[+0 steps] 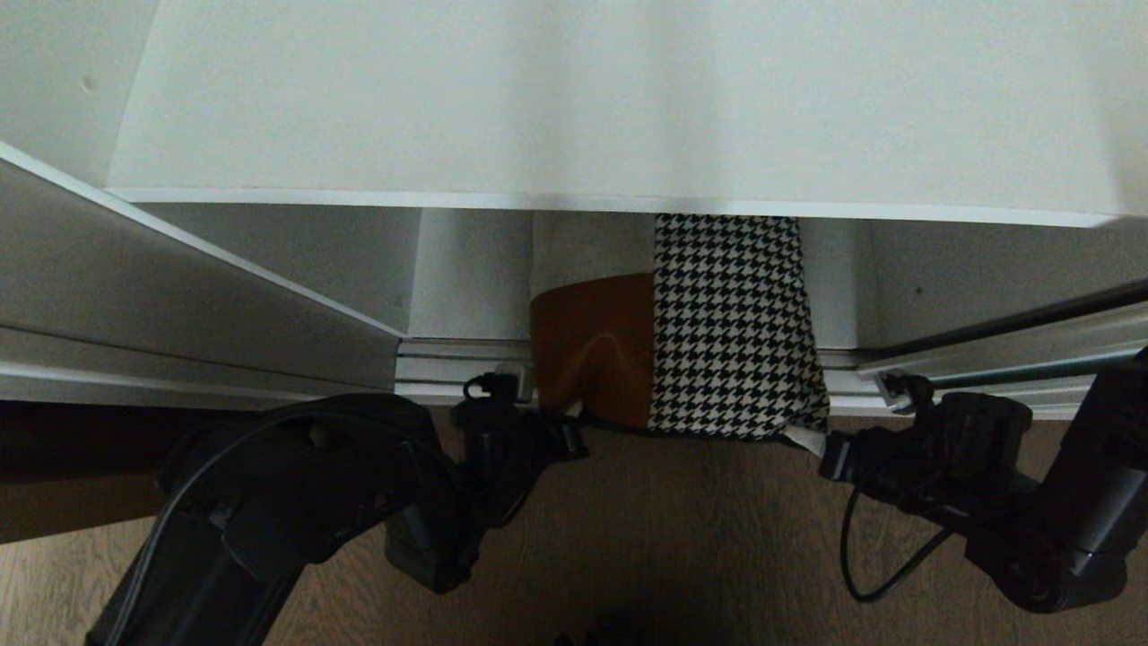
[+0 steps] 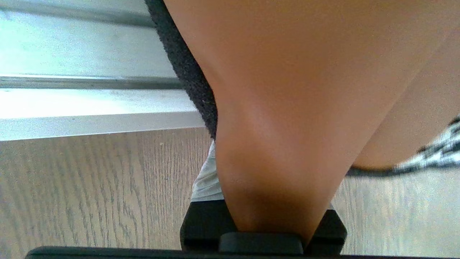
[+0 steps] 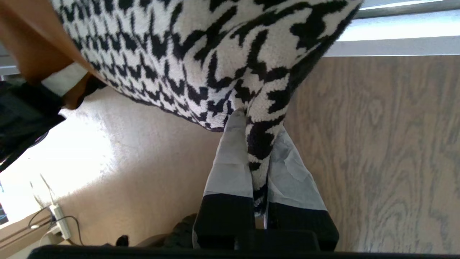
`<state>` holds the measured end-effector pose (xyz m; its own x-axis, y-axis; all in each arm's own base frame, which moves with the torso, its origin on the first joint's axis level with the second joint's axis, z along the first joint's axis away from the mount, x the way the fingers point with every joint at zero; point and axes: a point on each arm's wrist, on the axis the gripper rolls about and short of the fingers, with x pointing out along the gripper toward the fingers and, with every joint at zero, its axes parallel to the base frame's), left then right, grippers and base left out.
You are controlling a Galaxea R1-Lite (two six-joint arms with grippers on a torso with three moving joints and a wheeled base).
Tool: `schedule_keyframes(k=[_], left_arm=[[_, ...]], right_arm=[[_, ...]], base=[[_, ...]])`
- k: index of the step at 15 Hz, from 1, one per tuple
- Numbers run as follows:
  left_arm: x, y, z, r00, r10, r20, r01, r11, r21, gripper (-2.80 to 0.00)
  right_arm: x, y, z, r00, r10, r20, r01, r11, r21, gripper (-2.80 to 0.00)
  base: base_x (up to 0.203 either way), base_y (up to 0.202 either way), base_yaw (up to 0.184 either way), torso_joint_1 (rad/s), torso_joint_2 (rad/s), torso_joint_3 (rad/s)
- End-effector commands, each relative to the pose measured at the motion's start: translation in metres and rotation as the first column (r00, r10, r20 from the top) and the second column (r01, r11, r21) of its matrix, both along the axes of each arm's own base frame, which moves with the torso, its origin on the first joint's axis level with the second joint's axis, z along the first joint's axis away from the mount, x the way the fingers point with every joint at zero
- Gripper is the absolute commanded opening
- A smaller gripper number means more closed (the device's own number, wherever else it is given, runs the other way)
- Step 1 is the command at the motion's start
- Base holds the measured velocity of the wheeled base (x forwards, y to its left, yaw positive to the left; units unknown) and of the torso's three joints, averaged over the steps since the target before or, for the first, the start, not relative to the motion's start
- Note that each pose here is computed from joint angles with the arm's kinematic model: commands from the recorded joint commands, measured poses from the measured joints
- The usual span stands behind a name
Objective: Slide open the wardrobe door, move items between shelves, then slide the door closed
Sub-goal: Place the pillow on the higher shelf
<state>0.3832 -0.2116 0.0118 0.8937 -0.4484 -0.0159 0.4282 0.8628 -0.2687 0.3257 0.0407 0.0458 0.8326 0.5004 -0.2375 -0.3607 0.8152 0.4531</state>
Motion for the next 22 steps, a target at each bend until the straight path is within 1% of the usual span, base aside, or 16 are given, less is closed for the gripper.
schedule_keyframes(k=[1,3,6,8,11,13,14,17,19,21,22], left_arm=[[-0.008,-0.006,0.015,0.999,0.036,0.023,-0.035,0.999,-0.014,-2.80],[-0.021,0.000,0.010,0.999,0.034,-0.036,-0.033,0.999,0.025,-2.80],[-0.037,0.003,0.029,0.998,0.019,-0.060,-0.017,0.999,0.038,-2.80],[-0.048,-0.001,0.038,0.997,-0.001,-0.082,0.005,0.999,0.049,-2.80],[-0.062,0.001,0.063,0.996,-0.020,-0.085,0.022,0.999,0.031,-2.80],[-0.065,0.002,0.065,0.986,-0.015,-0.165,0.012,1.000,-0.018,-2.80],[-0.067,0.003,0.066,0.984,-0.011,-0.179,0.007,1.000,-0.024,-2.80],[-0.074,0.008,0.076,0.981,-0.016,-0.194,0.012,1.000,-0.025,-2.80],[-0.072,0.007,0.082,0.984,-0.015,-0.180,0.008,0.999,-0.036,-2.80],[-0.076,0.009,0.094,0.986,-0.018,-0.163,0.010,0.999,-0.050,-2.80],[-0.080,0.012,0.096,0.984,-0.015,-0.175,0.008,0.999,-0.041,-2.80]], right_arm=[[-0.007,0.004,0.008,1.000,0.017,0.016,-0.017,1.000,0.004,-2.80],[-0.017,0.011,0.009,0.999,0.042,0.008,-0.042,0.999,0.002,-2.80],[-0.024,0.011,0.018,0.999,0.047,0.025,-0.047,0.999,0.004,-2.80],[-0.034,0.012,0.025,0.998,0.054,0.032,-0.054,0.999,0.004,-2.80],[-0.044,0.013,0.037,0.996,0.061,0.060,-0.062,0.998,0.007,-2.80],[-0.053,0.015,0.044,0.995,0.072,0.075,-0.073,0.997,0.008,-2.80],[-0.058,0.016,0.046,0.994,0.078,0.076,-0.079,0.997,0.008,-2.80],[-0.067,0.016,0.052,0.992,0.085,0.091,-0.086,0.996,0.009,-2.80],[-0.067,0.016,0.054,0.991,0.086,0.098,-0.088,0.996,0.010,-2.80],[-0.069,0.016,0.055,0.991,0.085,0.100,-0.086,0.996,0.011,-2.80],[-0.071,0.015,0.055,0.992,0.083,0.097,-0.085,0.996,0.011,-2.80]], base=[[0.000,0.000,0.000,0.000,0.00,0.000],[0.000,0.000,0.000,0.000,0.00,0.000],[0.000,0.000,0.000,0.000,0.00,0.000],[0.000,0.000,0.000,0.000,0.00,0.000],[0.000,0.000,0.000,0.000,0.00,0.000],[0.000,0.000,0.000,0.000,0.00,0.000],[0.000,0.000,0.000,0.000,0.00,0.000],[0.000,0.000,0.000,0.000,0.00,0.000],[0.000,0.000,0.000,0.000,0.00,0.000],[0.000,0.000,0.000,0.000,0.00,0.000],[0.000,0.000,0.000,0.000,0.00,0.000]])
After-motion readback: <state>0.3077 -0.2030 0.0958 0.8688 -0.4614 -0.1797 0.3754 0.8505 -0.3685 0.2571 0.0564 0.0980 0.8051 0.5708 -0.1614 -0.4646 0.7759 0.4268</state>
